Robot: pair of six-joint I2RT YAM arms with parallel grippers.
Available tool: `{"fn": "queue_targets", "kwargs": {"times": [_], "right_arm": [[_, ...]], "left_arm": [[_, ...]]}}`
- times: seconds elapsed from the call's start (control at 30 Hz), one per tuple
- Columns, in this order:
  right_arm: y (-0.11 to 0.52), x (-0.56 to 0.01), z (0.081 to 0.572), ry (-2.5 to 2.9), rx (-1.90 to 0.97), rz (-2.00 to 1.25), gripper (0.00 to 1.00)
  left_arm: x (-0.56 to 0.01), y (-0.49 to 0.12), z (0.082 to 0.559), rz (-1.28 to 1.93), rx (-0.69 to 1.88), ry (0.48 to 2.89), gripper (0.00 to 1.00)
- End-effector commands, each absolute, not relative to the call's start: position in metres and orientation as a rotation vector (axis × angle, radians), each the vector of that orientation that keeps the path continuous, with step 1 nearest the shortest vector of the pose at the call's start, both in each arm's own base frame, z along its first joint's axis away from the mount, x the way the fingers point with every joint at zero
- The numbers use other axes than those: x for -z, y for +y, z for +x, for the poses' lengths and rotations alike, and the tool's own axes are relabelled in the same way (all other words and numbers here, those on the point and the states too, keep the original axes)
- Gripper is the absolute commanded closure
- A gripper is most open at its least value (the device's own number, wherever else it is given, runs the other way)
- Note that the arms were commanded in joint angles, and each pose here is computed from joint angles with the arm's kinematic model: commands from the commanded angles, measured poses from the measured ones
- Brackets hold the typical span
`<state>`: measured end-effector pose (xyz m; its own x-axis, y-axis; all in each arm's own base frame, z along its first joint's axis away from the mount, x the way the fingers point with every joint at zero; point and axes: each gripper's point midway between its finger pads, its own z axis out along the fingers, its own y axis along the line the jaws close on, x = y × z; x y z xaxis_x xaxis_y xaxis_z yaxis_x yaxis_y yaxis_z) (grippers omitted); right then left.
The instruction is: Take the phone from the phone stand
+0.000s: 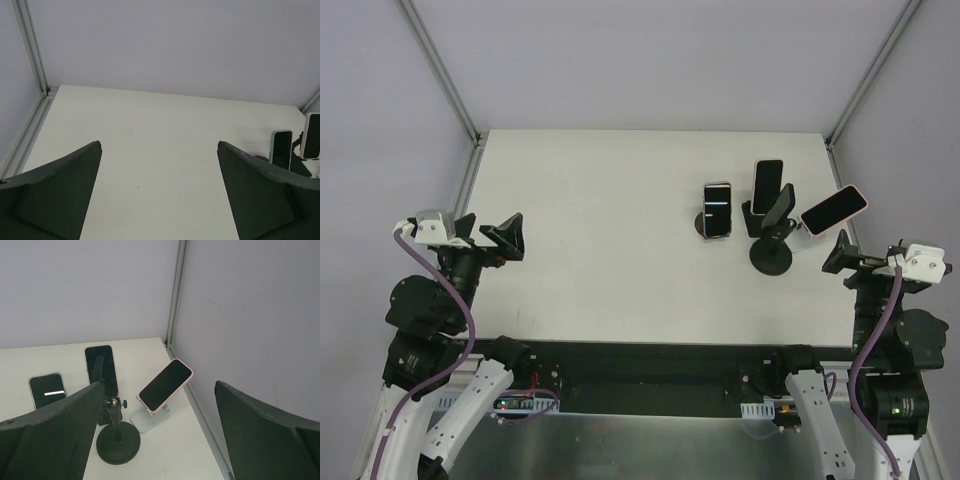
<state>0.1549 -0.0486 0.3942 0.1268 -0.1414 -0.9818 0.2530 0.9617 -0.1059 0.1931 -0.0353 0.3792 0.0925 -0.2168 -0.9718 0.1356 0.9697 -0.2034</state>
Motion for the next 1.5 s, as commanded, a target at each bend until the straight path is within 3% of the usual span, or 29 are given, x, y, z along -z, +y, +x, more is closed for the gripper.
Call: {"fn": "queue_targets", "kwargs": {"times": [0.0,0.53,0.83,1.2,1.47], "right_arm": [[-0.046,-0.403,0.151,1.41,0.249,0.121,0.04],[0.012,-0.326,0.228,1.903,-0.085,0.104,0.04],[-0.006,-0.293,0.246,2.071,-0.021,0.417,0.04],[0.009,-0.285,0.312,2.156,-0.111,0.332,0.01],[0.009,-0.265,0.335,2.222,-0.18,0.331,0.2]], "left_arm": [[-0.385,-0.035,0.19,-0.024,0.243,1.419,0.01],[-0.371,-0.048,0.208,-0.005,0.257,1.495,0.01],[-0.358,-0.051,0.208,0.008,0.268,1.519,0.01],[-0.345,-0.061,0.215,0.042,0.286,1.564,0.01],[-0.333,-0.064,0.211,0.047,0.314,1.587,0.01]]}}
